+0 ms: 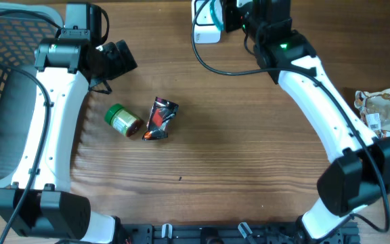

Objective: Scan the item barcode

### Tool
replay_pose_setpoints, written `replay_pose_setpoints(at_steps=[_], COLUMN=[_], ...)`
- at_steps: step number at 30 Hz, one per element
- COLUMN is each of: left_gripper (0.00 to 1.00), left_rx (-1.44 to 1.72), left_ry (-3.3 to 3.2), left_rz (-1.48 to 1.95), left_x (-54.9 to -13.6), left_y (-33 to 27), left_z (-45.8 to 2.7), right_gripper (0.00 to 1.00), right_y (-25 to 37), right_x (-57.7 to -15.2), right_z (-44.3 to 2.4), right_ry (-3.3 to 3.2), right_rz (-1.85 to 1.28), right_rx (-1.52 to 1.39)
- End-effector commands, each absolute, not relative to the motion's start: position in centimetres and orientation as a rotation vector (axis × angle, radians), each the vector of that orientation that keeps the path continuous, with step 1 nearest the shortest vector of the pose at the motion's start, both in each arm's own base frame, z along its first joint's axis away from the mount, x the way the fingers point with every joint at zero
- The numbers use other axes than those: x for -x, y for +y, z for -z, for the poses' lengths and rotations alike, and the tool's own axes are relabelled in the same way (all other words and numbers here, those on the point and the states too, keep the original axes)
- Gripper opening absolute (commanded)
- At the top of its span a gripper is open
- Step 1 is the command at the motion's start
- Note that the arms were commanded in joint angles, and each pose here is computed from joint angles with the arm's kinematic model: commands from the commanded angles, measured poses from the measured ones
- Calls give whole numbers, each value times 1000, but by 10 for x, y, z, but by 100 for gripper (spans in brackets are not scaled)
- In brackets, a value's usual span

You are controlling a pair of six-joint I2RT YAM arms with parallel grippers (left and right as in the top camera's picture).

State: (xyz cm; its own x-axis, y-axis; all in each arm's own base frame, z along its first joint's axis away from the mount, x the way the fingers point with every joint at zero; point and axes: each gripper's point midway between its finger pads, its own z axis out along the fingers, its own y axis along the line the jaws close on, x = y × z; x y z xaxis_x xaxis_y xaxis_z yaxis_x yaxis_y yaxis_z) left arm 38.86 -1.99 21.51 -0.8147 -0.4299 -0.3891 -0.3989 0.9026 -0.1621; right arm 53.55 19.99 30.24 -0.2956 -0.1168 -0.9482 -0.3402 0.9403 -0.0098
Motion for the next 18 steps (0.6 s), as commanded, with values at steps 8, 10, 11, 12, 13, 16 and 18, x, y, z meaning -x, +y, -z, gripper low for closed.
replay_pose_setpoints(at_steps=[8,10,11,12,13,16,18], left_gripper=[100,100,100,100,100,100,100], left_rx=[584,584,584,584,584,584,584], left_ry=[2642,2642,2642,2642,2642,2642,2642], left_rz=[76,76,76,76,76,76,76], left_x=[-388,-388,-388,-388,-388,-388,-388], left_y=[-16,-16,-16,-16,-16,-16,-16], left_z=[-216,-216,-216,-216,-216,-216,-216], right_gripper=[29,32,33,33,33,38,39], right_y=[201,211,216,220,223,233,241], right_x=[-597,-605,-608,-611,-614,-624,-628], right_z=[-294,-281,-275,-265,-253,-217,-199], right_ry=[1519,1446,1424,1404,1388,1330,1313], right_rz=[567,654,676,714,753,833,841], right_rx=[549,599,625,666,712,833,897])
